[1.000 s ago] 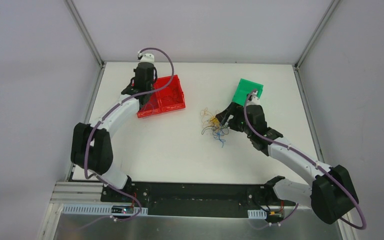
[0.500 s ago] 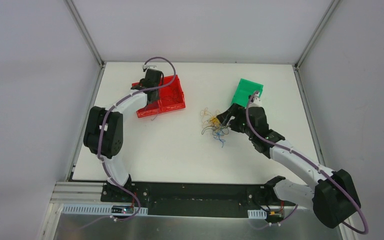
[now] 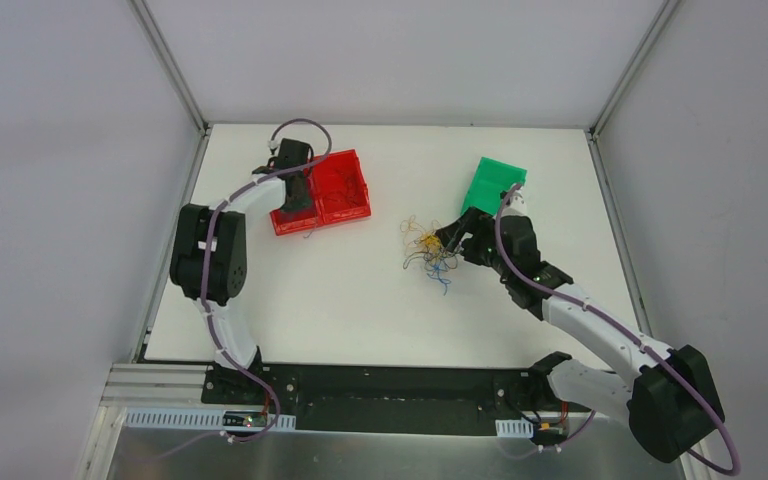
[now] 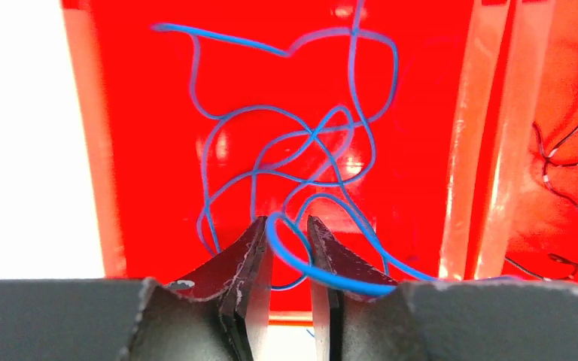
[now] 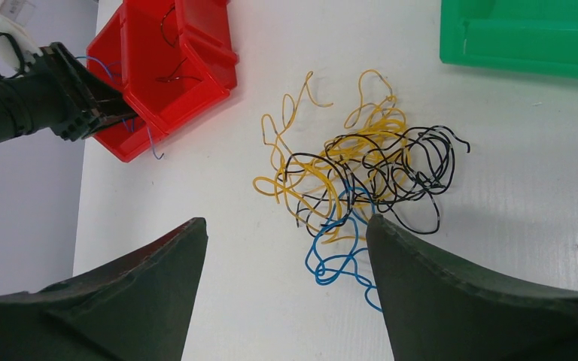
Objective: Untangle the cables
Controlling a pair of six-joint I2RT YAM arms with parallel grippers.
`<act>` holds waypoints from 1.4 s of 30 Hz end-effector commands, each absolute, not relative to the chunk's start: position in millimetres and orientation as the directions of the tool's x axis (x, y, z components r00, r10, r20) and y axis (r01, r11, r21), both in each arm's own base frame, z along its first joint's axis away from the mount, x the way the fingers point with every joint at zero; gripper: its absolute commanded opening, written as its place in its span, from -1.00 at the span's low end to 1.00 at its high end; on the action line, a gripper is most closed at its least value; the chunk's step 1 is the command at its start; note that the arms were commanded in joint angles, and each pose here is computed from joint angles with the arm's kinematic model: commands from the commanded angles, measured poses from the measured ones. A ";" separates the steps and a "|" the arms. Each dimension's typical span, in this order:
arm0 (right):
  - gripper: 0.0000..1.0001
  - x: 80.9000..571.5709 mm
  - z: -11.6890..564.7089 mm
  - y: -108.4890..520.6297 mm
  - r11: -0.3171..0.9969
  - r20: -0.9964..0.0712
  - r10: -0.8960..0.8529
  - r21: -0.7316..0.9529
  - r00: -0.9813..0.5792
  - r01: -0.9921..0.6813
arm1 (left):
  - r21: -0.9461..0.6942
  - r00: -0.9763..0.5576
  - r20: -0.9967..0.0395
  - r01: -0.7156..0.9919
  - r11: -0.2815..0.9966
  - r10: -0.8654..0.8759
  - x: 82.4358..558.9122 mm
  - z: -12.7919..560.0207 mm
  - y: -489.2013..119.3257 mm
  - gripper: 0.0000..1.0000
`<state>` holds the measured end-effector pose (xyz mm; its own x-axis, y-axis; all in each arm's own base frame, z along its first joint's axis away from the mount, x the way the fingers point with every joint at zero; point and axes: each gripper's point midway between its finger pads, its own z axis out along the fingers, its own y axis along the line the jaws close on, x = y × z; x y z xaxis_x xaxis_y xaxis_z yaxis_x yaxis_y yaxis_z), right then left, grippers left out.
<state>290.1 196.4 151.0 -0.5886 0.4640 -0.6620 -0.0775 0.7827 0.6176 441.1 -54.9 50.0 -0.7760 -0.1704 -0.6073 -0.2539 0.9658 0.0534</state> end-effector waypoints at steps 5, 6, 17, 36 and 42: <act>0.62 295.3 169.1 195.8 0.762 -0.677 0.500 0.640 -0.540 -0.098 | -0.103 -0.645 -0.716 -0.277 0.955 -0.265 448.0 151.3 -53.0 -0.26; 0.63 295.3 169.2 196.0 0.761 -0.676 0.501 0.642 -0.540 -0.098 | -0.110 -0.633 -0.728 -0.271 0.956 -0.263 447.0 159.9 -53.0 -0.19; 0.63 294.7 168.8 195.9 0.761 -0.677 0.499 0.641 -0.541 -0.099 | -0.190 -0.607 -0.745 -0.205 0.960 -0.277 433.8 201.7 -63.4 0.04; 0.64 293.3 170.7 194.5 0.761 -0.681 0.500 0.640 -0.535 -0.103 | -0.360 -0.458 -0.623 -0.552 0.752 -0.634 376.5 172.8 -46.2 0.38; 0.64 291.9 171.1 194.7 0.759 -0.681 0.499 0.642 -0.536 -0.109 | -0.453 -0.380 -0.648 -0.504 0.735 -0.660 351.5 160.9 -44.1 0.44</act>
